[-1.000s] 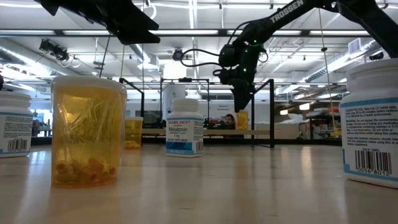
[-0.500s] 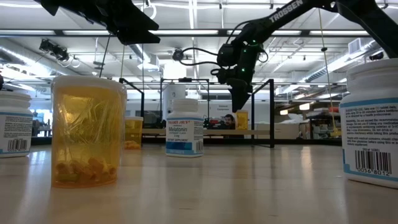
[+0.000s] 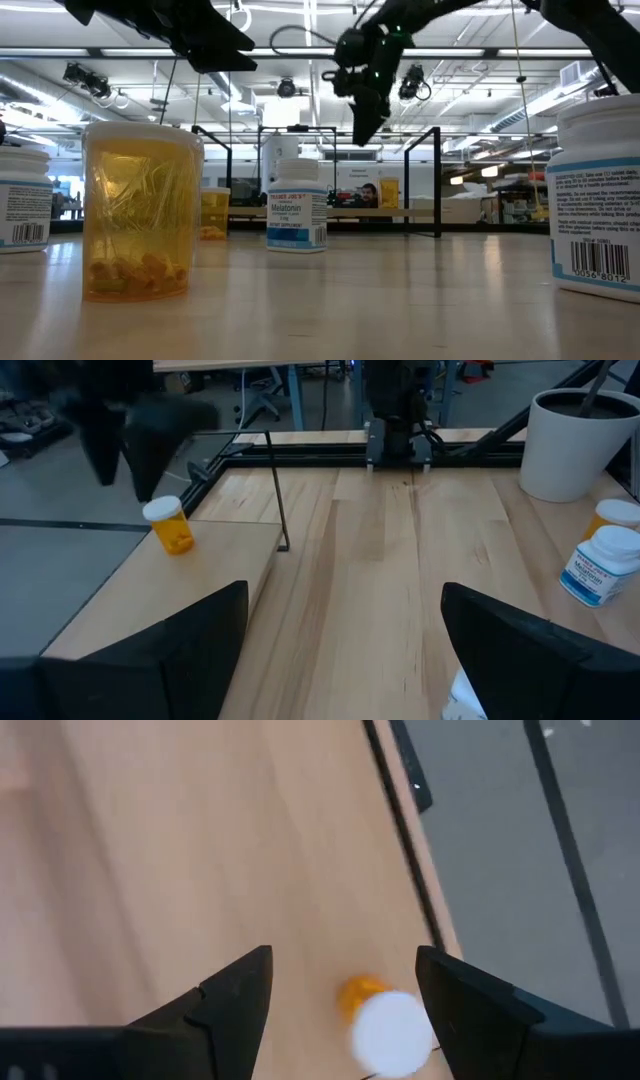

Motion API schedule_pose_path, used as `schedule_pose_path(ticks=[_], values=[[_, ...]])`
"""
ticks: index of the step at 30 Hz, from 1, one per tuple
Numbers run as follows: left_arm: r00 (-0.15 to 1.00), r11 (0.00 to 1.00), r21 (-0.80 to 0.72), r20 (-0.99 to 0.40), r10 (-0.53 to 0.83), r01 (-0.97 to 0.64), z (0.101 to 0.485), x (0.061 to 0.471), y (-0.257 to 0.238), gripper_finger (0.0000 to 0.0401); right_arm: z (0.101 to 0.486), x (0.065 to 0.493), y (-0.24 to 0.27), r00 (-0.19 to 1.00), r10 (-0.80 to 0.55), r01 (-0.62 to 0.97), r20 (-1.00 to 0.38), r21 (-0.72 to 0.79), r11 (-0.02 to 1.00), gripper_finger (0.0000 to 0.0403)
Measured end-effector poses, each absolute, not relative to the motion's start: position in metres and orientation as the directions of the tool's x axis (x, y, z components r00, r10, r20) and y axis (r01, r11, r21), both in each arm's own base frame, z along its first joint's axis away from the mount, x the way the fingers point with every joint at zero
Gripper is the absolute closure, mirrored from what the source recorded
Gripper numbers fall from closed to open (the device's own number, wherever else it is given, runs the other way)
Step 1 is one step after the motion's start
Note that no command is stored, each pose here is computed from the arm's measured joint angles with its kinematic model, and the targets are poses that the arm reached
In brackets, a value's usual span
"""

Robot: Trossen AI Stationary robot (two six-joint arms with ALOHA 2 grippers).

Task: Pick and place medicine bottles onto shelf by color
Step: Put the white pill bottle on the shelf

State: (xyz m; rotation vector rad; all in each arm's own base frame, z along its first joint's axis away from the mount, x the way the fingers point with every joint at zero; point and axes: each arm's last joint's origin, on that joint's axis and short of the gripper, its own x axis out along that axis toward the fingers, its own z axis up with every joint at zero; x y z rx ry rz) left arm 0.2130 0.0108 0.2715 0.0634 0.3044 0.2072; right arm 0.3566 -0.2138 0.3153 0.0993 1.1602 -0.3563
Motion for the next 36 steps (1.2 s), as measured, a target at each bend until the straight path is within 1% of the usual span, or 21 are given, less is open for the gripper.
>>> schedule_pose_path(ticks=[3, 9, 13, 16, 21, 24, 27, 30, 32, 36], values=[[0.926, 0.977, 0.098, -0.311, 0.212, -0.19, 0.269, 0.212, 0.011, 0.0064, 0.32, 0.369, -0.182, 0.354, -0.164, 0.268, -0.921, -0.068, 0.961, 0.0148], [0.903, 0.976, 0.132, -0.375, 0.211, -0.173, 0.263, 0.21, 0.011, 0.0064, 0.304, 0.393, -0.105, 0.295, -0.062, 0.119, -0.953, -0.028, 0.992, 0.0148], [0.888, 0.976, 0.14, -0.408, 0.211, -0.168, 0.261, 0.207, 0.011, 0.0064, 0.296, 0.402, -0.055, 0.278, -0.026, 0.055, -0.96, -0.011, 0.998, 0.0148], [0.887, 0.974, 0.161, -0.41, 0.211, -0.157, 0.262, 0.204, 0.011, 0.0064, 0.293, 0.404, -0.027, 0.267, -0.029, 0.046, -0.963, -0.017, 0.999, 0.0148], [0.895, 0.971, 0.154, -0.385, 0.228, -0.181, 0.269, 0.194, 0.014, 0.0065, 0.294, 0.415, 0.012, 0.371, -0.019, 0.033, -0.929, -0.007, 0.999, 0.0148], [0.902, 0.97, 0.126, -0.36, 0.24, -0.208, 0.274, 0.189, 0.016, 0.0065, 0.296, 0.42, 0.033, 0.438, -0.045, 0.018, -0.898, -0.041, 0.999, 0.0148], [0.905, 0.97, 0.097, -0.35, 0.243, -0.223, 0.276, 0.186, 0.016, 0.0065, 0.297, 0.42, 0.043, 0.454, -0.08, 0.037, -0.888, -0.071, 0.997, 0.0148], [0.906, 0.972, 0.078, -0.35, 0.237, -0.224, 0.277, 0.185, 0.015, 0.0065, 0.291, 0.422, 0.05, 0.469, -0.078, 0.055, -0.88, -0.06, 0.997, 0.0148], [0.905, 0.972, 0.079, -0.357, 0.233, -0.219, 0.276, 0.185, 0.014, 0.0065, 0.279, 0.423, 0.054, 0.48, -0.062, 0.056, -0.875, -0.04, 0.998, 0.0146], [0.905, 0.973, 0.079, -0.358, 0.231, -0.217, 0.276, 0.186, 0.014, 0.0065, 0.25, 0.425, 0.061, 0.483, 0.039, 0.037, -0.875, 0.065, 0.997, 0.013]])
